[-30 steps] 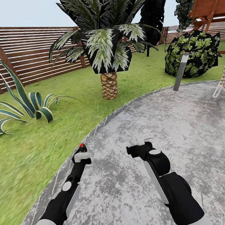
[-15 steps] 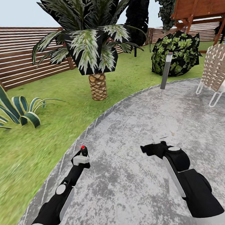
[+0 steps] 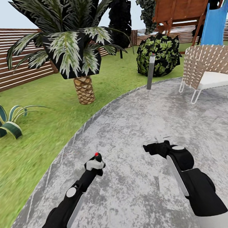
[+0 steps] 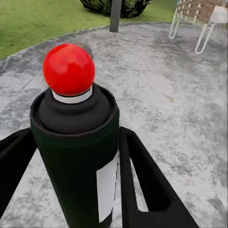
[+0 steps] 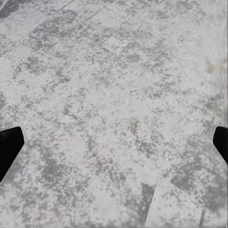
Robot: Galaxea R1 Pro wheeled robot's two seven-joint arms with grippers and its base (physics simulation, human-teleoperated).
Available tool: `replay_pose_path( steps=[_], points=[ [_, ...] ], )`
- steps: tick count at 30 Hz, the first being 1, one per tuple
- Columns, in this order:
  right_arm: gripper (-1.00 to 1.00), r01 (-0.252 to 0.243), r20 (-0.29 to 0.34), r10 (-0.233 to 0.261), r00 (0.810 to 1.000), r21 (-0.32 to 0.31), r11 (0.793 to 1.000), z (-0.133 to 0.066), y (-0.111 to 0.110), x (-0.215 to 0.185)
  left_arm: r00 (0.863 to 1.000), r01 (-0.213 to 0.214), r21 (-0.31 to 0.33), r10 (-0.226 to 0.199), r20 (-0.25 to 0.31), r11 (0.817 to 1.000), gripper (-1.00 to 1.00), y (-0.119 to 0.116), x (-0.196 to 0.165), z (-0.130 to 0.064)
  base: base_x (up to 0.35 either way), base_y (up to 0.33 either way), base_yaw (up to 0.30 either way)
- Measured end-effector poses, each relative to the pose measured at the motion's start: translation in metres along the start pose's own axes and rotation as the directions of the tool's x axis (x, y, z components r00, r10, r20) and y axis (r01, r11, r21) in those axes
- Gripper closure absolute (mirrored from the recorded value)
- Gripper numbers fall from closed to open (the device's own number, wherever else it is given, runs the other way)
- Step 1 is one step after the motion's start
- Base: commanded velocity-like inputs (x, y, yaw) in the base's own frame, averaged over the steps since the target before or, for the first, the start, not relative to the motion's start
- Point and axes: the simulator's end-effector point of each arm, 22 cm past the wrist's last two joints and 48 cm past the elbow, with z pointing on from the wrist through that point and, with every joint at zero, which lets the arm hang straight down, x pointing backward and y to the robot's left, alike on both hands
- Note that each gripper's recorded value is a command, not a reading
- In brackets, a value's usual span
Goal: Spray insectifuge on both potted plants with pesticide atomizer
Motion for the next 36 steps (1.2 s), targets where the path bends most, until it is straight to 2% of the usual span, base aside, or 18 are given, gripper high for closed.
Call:
replay_pose_path(
  steps=[4,7,8,9,10,13,19,21,22,28,36],
  points=[
    [-1.0,-0.001,0.0,0.001,1.0,0.006,1.0,0.0,-0.004,-0.002,0.998,0.015,0.003,-0.015,-0.059,1.0,1.0,-0.003,0.014,-0.003,0.0,0.0,-0.274],
    [-1.0,-0.005,-0.003,0.005,1.0,0.014,1.0,0.0,-0.007,-0.001,0.998,0.026,0.018,-0.024,-0.056,1.0,1.0,-0.012,0.006,0.001,0.0,0.0,-0.274],
    [-1.0,-0.016,-0.003,0.016,1.0,0.025,1.0,0.0,-0.014,-0.001,0.997,0.03,0.025,-0.028,-0.072,0.999,1.0,-0.016,0.006,0.003,0.0,0.0,-0.274],
    [-1.0,-0.05,0.011,0.049,0.999,0.056,0.997,-0.002,-0.033,-0.009,0.993,0.037,0.032,-0.033,-0.113,0.999,1.0,-0.02,0.01,0.003,0.0,0.0,-0.274],
    [-1.0,-0.07,0.021,0.069,0.997,0.068,0.995,-0.002,-0.042,-0.014,0.99,0.041,0.03,-0.036,-0.135,0.999,1.0,-0.021,0.014,0.004,0.0,0.0,-0.274],
    [-1.0,-0.083,0.028,0.081,0.996,0.075,0.994,-0.003,-0.048,-0.018,0.989,0.041,0.026,-0.037,-0.145,0.999,1.0,-0.02,0.016,0.004,0.0,0.0,-0.274],
    [-1.0,-0.09,0.031,0.087,0.996,0.076,0.993,-0.003,-0.049,-0.02,0.989,0.032,-0.017,-0.034,-0.146,0.999,1.0,-0.012,0.016,0.004,0.0,0.0,-0.274],
    [-1.0,-0.091,0.032,0.089,0.996,0.074,0.993,-0.003,-0.048,-0.02,0.991,0.025,-0.059,-0.033,-0.129,0.998,1.0,-0.004,0.008,0.006,0.0,0.0,-0.274],
    [-1.0,-0.093,0.032,0.091,0.995,0.07,0.993,-0.003,-0.046,-0.02,0.996,0.02,-0.111,-0.03,-0.089,0.994,1.0,0.004,-0.01,0.005,0.0,0.0,-0.274],
    [-1.0,-0.092,0.051,0.089,0.995,0.067,0.993,-0.012,-0.044,-0.03,0.998,0.022,-0.109,-0.029,-0.063,0.994,1.0,-0.001,-0.028,0.003,0.0,0.0,-0.274],
    [-1.0,-0.092,0.077,0.086,0.993,0.071,0.993,-0.026,-0.047,-0.043,0.998,0.045,-0.1,-0.049,-0.043,0.994,1.0,-0.014,-0.044,0.004,0.0,0.0,-0.266]
  ],
)
